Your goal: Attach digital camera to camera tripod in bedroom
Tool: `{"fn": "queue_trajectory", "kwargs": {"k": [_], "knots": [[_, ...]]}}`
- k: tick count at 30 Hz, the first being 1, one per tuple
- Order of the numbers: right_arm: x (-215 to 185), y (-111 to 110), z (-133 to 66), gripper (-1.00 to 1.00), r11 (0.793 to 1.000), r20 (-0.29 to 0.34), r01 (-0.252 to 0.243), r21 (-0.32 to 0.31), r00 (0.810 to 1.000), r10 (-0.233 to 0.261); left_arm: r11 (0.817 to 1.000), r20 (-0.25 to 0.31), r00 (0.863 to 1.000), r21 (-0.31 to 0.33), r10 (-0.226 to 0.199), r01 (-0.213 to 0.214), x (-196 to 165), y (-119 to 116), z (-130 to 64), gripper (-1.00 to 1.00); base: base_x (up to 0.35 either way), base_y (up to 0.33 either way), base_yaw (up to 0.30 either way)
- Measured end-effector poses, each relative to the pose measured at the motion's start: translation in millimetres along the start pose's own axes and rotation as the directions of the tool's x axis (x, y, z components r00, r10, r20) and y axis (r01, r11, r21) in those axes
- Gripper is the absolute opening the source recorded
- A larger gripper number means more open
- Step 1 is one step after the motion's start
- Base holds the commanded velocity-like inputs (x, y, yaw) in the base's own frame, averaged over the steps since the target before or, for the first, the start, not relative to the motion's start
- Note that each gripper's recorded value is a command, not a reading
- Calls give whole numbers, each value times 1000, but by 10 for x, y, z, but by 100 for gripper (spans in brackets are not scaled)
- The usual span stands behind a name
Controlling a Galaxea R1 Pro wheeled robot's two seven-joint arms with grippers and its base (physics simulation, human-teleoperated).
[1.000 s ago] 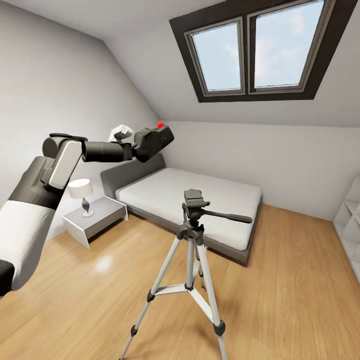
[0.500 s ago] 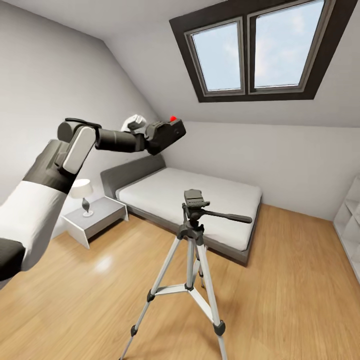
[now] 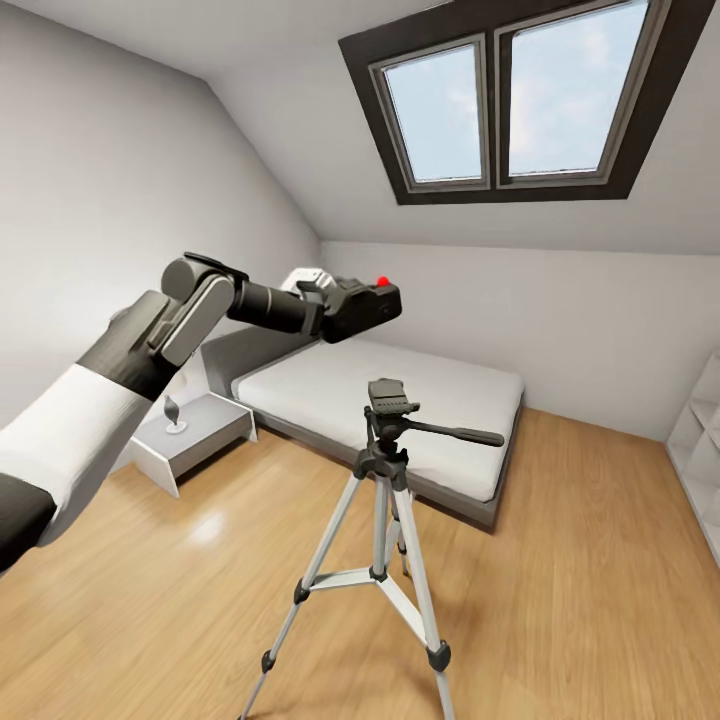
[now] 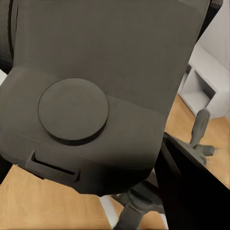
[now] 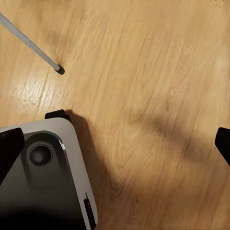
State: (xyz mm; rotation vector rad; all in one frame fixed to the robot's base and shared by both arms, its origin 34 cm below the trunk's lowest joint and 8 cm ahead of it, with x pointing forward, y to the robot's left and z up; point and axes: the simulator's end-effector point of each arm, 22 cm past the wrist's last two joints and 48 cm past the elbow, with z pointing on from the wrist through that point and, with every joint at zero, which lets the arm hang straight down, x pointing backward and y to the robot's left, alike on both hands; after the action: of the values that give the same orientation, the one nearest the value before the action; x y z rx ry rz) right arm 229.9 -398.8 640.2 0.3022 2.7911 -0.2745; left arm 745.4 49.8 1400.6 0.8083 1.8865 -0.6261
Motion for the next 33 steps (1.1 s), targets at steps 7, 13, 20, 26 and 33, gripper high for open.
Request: {"fn": "queue_trajectory", "kwargs": {"k": [7, 13, 20, 26, 33], "knots": [[-5, 1, 0, 100, 1000, 2, 0, 0, 1000, 0, 999, -25, 998, 6, 49, -49, 60, -124, 55, -100, 0, 0, 0], [-5, 4, 0, 100, 1000, 3, 1, -1, 1000, -1, 997, -41, 997, 42, 64, -62, 113, -235, 89, -100, 0, 0, 0], [-4, 12, 0, 100, 1000, 2, 1, -2, 1000, -1, 986, -44, 997, 154, 68, -60, 136, -483, 64, -100, 0, 0, 0], [-3, 16, -1, 100, 1000, 2, 1, -3, 1000, -1, 962, -50, 996, 267, 74, -58, 177, -721, 6, -100, 0, 0, 0], [-4, 16, -1, 100, 1000, 2, 2, -3, 1000, -2, 948, -59, 995, 312, 84, -61, 225, -803, -52, -100, 0, 0, 0]]}}
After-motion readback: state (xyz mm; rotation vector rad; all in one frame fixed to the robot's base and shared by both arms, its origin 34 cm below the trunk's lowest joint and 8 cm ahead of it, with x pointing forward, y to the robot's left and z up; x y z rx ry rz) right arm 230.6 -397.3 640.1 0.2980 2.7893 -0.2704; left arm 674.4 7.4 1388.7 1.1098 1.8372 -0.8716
